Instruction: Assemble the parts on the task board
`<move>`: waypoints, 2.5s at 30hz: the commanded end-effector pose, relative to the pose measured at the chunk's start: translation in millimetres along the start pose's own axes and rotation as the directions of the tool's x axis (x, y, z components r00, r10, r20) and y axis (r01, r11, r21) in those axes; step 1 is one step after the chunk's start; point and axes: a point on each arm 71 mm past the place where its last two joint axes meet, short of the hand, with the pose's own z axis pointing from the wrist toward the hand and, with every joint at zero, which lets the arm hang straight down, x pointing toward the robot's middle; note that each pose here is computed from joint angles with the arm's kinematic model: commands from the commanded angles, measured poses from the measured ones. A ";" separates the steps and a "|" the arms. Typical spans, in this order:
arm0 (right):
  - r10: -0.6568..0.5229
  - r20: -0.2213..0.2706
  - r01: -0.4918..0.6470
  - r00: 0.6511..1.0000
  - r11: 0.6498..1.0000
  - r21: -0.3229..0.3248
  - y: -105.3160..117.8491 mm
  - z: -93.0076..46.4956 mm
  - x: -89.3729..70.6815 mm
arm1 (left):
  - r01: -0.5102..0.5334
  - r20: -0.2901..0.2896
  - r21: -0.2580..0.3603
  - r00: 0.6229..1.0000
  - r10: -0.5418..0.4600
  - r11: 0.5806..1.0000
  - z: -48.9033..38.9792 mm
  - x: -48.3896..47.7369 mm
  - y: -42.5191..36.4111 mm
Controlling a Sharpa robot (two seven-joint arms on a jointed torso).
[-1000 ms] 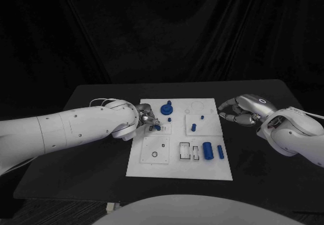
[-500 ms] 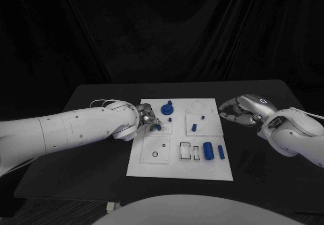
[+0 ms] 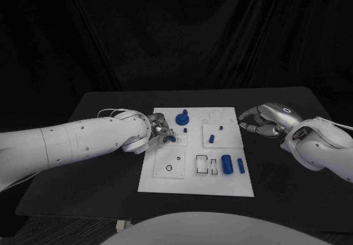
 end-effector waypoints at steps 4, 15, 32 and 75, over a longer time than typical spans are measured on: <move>-0.001 0.014 0.001 1.000 1.000 0.006 -0.4 -0.8 -0.2 | -0.002 -0.010 0.016 1.000 0.002 1.000 -0.4 2.5 -0.9; 0.000 0.014 0.000 1.000 1.000 0.006 -0.2 -0.9 0.1 | -0.003 -0.019 0.019 1.000 0.003 1.000 -0.3 5.5 -0.2; 0.000 0.011 0.000 1.000 1.000 0.007 -0.6 -1.2 1.4 | -0.009 -0.039 0.008 0.999 0.009 1.000 -0.3 8.7 1.8; 0.001 0.002 -0.001 1.000 1.000 0.009 -1.2 -1.5 4.4 | -0.007 -0.043 0.019 0.999 0.008 1.000 -2.8 9.6 2.7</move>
